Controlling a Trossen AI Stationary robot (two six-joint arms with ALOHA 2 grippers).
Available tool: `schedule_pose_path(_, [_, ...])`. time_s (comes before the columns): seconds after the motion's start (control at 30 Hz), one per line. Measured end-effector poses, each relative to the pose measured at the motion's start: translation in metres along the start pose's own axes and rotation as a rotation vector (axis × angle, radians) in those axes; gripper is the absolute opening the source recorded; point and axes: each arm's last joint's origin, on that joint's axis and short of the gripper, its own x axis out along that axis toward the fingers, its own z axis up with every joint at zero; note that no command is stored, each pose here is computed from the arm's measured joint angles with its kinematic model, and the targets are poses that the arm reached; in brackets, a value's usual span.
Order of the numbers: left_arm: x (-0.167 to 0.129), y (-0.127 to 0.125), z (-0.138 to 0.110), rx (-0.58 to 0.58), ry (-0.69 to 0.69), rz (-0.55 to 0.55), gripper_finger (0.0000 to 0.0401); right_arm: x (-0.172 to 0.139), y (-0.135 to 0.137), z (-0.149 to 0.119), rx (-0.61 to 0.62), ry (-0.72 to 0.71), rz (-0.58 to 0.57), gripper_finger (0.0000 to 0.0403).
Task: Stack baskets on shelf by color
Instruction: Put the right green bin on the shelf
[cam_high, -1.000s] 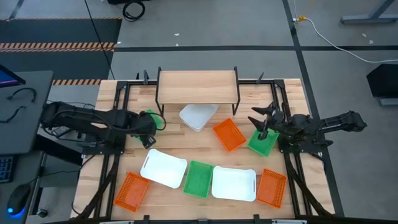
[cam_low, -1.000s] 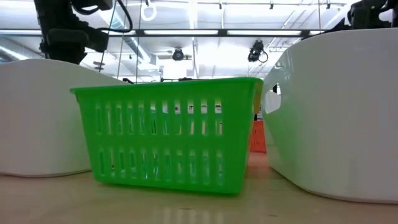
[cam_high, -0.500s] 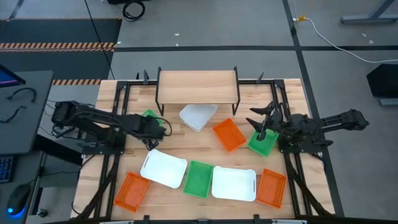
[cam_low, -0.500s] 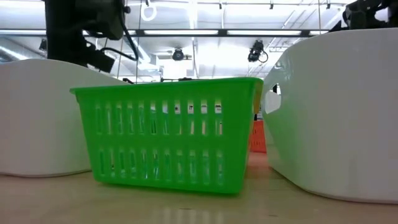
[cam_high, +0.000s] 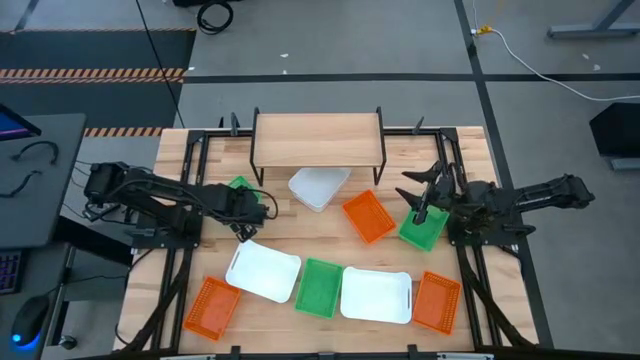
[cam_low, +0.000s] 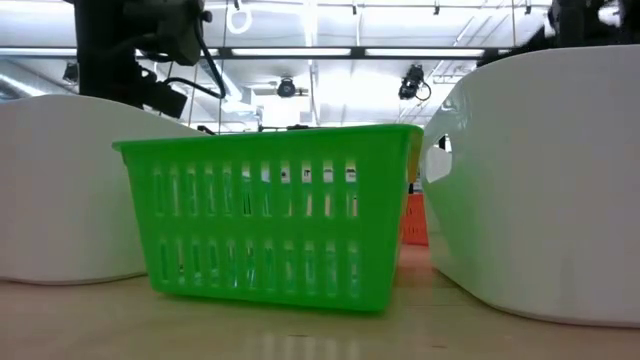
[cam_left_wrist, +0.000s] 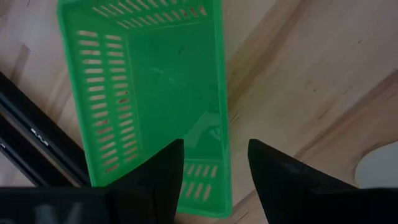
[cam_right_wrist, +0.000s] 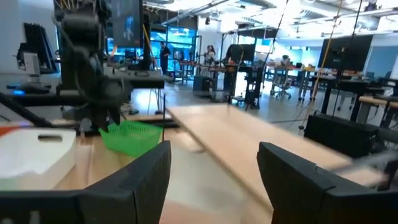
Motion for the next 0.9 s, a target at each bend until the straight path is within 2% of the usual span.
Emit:
schedule_pose_path(0.23, [0.000,-0.001,0.001,0.000,-0.006,-0.005,0.0189,0.019,0.003,0.055,-0.108,0.187,0.032,0.0245])
schedule_pose_path(0.4, [0.000,-0.001,0.001,-0.003,-0.012,-0.011,0.0190,0.039,0.013,0.072,-0.130,0.382,0.067,0.0244])
schedule_pose_path(0.7, [-0.002,-0.008,0.002,0.020,-0.056,-0.049,0.0184,0.072,0.029,0.071,-0.051,0.867,0.124,0.0244])
schedule_pose_path(0.8, [-0.004,-0.015,0.001,0.051,-0.094,-0.083,0.0184,0.080,0.034,0.063,0.015,0.995,0.146,0.0244])
schedule_pose_path(0.9, [-0.006,-0.020,-0.002,0.073,-0.114,-0.098,0.0185,0.082,0.035,0.048,0.116,1.156,0.111,0.0244])
